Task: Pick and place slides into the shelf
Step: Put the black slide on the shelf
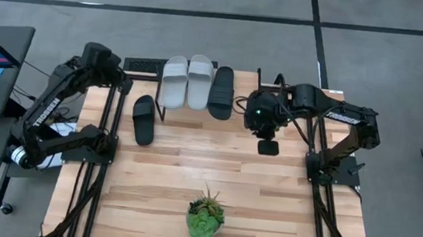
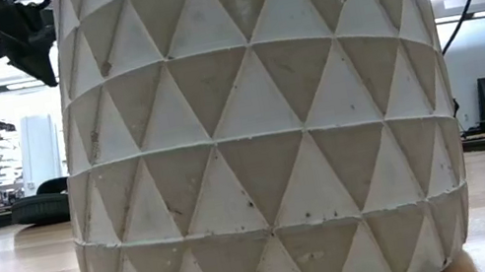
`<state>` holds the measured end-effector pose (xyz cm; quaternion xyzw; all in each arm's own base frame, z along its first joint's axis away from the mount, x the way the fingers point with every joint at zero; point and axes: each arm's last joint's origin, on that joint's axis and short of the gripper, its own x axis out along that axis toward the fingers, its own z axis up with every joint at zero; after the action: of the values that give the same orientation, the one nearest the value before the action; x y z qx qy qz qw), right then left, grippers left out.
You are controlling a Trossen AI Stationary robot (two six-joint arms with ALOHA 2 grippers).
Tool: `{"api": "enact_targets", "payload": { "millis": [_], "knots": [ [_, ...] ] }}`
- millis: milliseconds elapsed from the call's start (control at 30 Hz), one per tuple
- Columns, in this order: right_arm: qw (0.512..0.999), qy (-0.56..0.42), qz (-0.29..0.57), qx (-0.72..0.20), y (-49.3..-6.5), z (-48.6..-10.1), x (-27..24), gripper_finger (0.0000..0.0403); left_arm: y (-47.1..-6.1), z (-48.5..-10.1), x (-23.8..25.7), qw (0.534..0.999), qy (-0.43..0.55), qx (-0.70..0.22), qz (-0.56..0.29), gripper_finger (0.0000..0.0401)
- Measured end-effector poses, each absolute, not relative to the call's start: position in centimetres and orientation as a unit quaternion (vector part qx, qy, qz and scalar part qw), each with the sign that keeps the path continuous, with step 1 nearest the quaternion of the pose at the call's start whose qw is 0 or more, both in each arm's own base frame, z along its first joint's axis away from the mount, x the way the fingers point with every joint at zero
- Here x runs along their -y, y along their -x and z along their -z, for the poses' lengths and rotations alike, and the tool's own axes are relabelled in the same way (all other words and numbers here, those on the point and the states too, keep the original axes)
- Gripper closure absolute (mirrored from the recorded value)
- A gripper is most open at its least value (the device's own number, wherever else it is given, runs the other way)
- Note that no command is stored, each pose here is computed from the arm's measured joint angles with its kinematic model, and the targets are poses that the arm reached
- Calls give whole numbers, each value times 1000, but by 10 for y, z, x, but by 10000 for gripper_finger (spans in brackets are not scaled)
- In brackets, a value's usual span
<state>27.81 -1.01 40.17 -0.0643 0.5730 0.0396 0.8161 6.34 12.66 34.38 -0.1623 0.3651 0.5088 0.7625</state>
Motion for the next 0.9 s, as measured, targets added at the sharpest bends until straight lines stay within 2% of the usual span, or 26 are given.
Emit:
{"api": "enact_targets", "payload": {
  "millis": [233,300,367,433,600,733,900],
  "knots": [
    [806,57,-40,-588,-270,-403,27,349,-64,-341,-120,778,144,-407,-457,401],
    [807,55,-36,-587,-267,-404,31,349,-70,-341,-114,818,119,-412,-384,401],
    [807,53,-33,-587,-267,-404,33,349,-83,-342,-105,875,70,-408,-253,401],
    [807,47,-28,-588,-267,-404,35,349,-100,-339,-103,883,44,-419,-205,401],
    [807,32,-17,-589,-267,-404,34,349,-136,-308,-123,788,-10,-563,-249,401],
    [807,24,-13,-589,-267,-404,33,349,-145,-312,-128,802,-37,-525,-282,401],
    [807,26,-17,-589,-268,-404,28,349,-126,-316,-135,759,-52,-545,-353,401]
  ]
}}
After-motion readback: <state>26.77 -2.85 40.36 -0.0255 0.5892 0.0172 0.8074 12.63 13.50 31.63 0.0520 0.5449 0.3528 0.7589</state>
